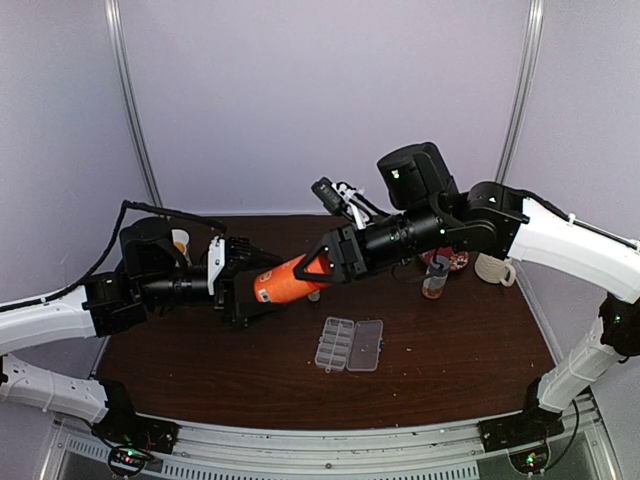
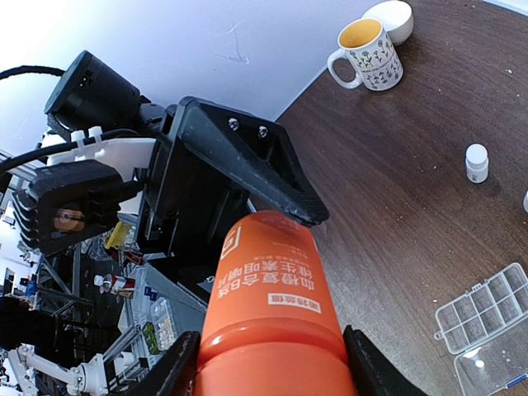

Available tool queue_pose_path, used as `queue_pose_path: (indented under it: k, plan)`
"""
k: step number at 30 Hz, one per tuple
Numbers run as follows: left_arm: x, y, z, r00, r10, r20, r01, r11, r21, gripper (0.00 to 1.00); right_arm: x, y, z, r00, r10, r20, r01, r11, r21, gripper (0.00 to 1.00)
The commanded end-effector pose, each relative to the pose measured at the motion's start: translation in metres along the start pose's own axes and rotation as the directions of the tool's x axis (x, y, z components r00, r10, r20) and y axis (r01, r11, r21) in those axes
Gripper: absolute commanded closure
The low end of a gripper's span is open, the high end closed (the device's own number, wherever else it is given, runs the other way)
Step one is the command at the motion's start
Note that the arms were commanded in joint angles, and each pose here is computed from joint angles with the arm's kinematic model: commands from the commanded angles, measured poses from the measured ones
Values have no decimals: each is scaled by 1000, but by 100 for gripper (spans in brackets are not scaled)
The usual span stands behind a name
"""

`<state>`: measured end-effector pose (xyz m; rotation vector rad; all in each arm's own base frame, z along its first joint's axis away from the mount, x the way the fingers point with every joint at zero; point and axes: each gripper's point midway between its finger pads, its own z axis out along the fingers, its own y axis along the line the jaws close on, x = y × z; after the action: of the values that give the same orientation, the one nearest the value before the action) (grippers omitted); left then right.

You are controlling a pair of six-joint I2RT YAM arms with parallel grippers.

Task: Sort the pills into containers
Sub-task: Unscrew the lid of the pill bottle.

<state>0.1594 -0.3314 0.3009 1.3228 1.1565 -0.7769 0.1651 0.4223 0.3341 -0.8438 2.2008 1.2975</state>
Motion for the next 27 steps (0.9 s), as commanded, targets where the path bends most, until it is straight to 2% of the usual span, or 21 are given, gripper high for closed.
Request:
queue_pose_path:
  k: [1,15,27]
  plan:
    - [-16,4,-4,998,28,53,-26,999,-22,22,-10,15,-6,999,-20,34,22,999,-48,61]
    - [-13,3,-1,999,27,46,-26,1000,-18,18,-12,19,-6,999,-16,38,19,998,-64,61]
    - [-13,4,4,999,23,39,-23,1000,-3,30,-14,20,-5,999,-19,41,22,997,-70,61]
